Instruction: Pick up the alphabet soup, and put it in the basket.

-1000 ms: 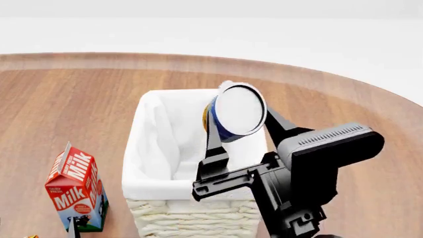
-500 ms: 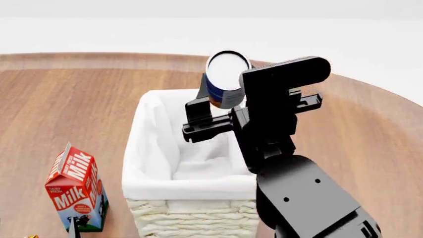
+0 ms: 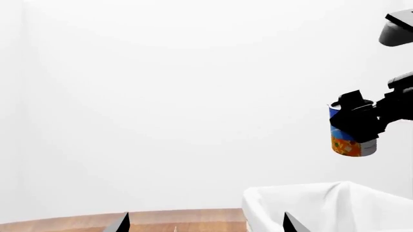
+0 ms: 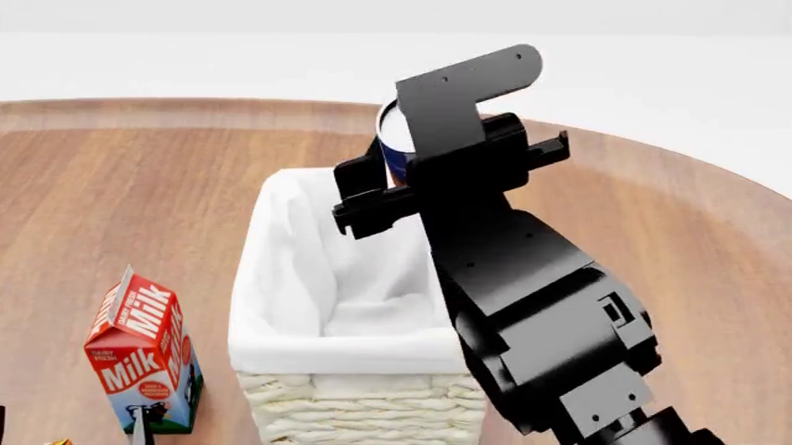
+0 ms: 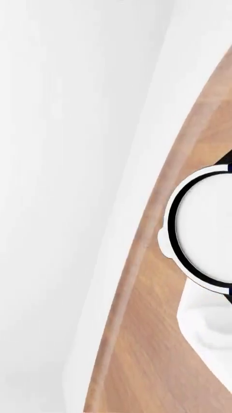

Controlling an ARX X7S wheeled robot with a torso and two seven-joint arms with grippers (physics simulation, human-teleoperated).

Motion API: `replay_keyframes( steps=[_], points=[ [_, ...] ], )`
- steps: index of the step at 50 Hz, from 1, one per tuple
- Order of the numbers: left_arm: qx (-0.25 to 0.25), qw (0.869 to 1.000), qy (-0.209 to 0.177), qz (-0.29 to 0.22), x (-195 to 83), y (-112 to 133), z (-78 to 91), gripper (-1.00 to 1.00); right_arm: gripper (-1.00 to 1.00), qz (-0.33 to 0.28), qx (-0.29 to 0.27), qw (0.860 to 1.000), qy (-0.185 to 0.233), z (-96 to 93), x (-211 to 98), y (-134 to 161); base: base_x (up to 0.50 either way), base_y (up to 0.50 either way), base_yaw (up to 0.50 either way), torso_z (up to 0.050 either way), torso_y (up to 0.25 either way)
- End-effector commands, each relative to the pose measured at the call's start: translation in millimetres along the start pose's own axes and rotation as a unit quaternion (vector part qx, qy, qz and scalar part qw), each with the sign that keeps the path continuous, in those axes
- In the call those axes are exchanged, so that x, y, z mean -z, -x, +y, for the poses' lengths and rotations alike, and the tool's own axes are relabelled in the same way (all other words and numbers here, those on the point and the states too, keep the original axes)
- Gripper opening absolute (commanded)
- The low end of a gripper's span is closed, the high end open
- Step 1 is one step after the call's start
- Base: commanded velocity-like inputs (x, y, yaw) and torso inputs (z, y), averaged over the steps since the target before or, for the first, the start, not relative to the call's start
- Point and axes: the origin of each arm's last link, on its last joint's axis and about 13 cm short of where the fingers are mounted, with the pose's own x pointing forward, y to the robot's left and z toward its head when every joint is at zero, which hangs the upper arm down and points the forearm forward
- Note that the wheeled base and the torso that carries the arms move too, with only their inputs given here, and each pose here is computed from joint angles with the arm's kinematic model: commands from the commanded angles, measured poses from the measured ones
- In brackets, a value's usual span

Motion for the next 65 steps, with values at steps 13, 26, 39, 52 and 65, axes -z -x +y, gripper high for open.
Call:
replay_keyframes(
  steps=[13, 26, 39, 52, 65],
  points=[
    [0.005, 1.0, 0.001, 0.004, 0.8, 0.2, -0.4, 1.0, -1.0, 0.072, -0.038, 0.996, -0.023, 7.3, -20.2, -21.6, 0.0, 0.0, 0.0, 0.0, 0.001],
    [0.008, 1.0, 0.0, 0.006, 0.8, 0.1, -0.5, 1.0, -1.0, 0.1, -0.09, 0.988, -0.081, 10.8, -21.3, -22.0, 0.0, 0.0, 0.0, 0.0, 0.001],
    [0.009, 1.0, -0.002, 0.009, 1.4, 0.2, -1.2, 1.0, -1.0, 0.105, -0.098, 0.986, -0.087, 9.7, -16.1, -22.6, 0.0, 0.0, 0.0, 0.001, 0.001],
    [0.001, 1.0, -0.018, 0.01, 1.9, -0.9, -1.3, 1.0, -1.0, 0.104, -0.096, 0.987, -0.079, 11.4, -15.5, -22.4, 0.0, 0.0, 0.0, 0.0, 0.001],
    [0.003, 0.999, -0.033, 0.011, 3.3, -0.4, -3.2, 1.0, -1.0, 0.106, -0.094, 0.987, -0.073, 12.7, -13.7, -23.8, 0.0, 0.0, 0.0, 0.0, -0.024]
  ],
)
